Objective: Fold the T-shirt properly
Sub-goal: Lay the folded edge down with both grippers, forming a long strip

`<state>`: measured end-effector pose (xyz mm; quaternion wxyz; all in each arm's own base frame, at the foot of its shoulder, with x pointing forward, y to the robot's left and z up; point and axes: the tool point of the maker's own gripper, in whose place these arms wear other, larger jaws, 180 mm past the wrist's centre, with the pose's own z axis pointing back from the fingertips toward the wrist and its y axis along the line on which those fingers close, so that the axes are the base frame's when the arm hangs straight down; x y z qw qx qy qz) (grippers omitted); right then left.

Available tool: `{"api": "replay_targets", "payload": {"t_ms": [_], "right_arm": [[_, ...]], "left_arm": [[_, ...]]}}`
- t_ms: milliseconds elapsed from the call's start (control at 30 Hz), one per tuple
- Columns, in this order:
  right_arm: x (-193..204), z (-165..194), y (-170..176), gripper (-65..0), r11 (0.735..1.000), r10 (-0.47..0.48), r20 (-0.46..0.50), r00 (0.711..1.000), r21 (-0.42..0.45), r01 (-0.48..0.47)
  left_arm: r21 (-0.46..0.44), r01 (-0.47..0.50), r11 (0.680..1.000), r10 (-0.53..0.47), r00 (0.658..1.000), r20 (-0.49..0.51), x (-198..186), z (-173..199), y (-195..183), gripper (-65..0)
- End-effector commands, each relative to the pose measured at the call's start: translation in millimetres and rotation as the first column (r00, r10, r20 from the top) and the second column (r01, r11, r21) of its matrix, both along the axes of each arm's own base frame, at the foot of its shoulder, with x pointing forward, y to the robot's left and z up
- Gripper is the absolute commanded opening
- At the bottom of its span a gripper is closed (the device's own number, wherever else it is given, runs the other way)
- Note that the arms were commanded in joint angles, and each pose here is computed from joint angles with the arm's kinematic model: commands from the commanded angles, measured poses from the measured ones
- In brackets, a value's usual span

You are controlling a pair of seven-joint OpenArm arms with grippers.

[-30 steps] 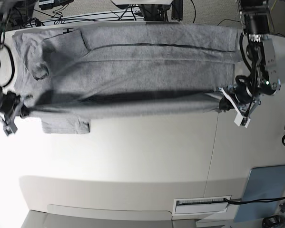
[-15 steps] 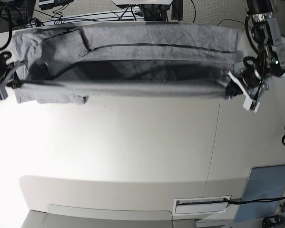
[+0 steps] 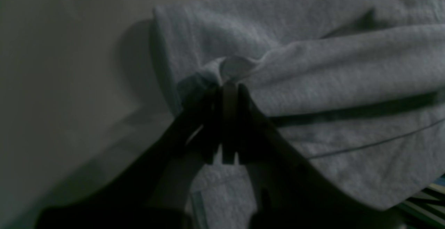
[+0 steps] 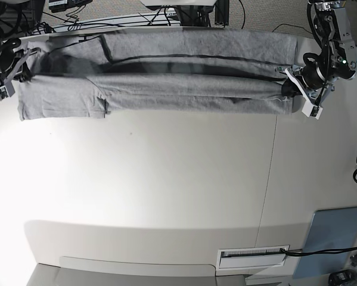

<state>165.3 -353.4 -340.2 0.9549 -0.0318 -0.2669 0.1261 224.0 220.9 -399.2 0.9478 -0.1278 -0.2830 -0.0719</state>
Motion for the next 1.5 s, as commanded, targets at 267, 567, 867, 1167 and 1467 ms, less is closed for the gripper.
{"api": "replay_targets", "payload": {"t_ms": [267, 567, 867, 1167, 1467], "right_arm": [[-2, 6, -9, -65.0, 0.998, 0.033, -0.024, 0.999, -0.060, -0.034], [-3, 5, -4, -50.4, 0.994, 0.091, -0.039, 0.995, -0.057, -0.093], [-2, 6, -3, -50.4, 0.994, 0.092, -0.031, 0.995, -0.054, -0.093], [1, 8, 0, -50.4, 0.995, 0.091, -0.007, 0.996, -0.032, -0.092], [14, 22, 42, -50.5, 0.969, 0.087, 0.103, 0.991, 0.222, -0.108]], "left_arm": [[0.021, -0.005, 1.000, 0.005, 1.000, 0.031, 7, 9, 7, -65.0], [0.025, 0.000, 1.000, 0.000, 1.000, 0.005, 3, 6, 7, -31.8], [0.034, -0.068, 0.997, 0.069, 0.996, -0.055, -5, -7, 18, -31.3], [-0.043, -0.086, 0.995, 0.082, 0.993, -0.090, -22, -18, 6, -31.6], [-0.118, -0.059, 0.991, 0.047, 0.994, -0.103, -30, -17, -9, -44.0]]}}
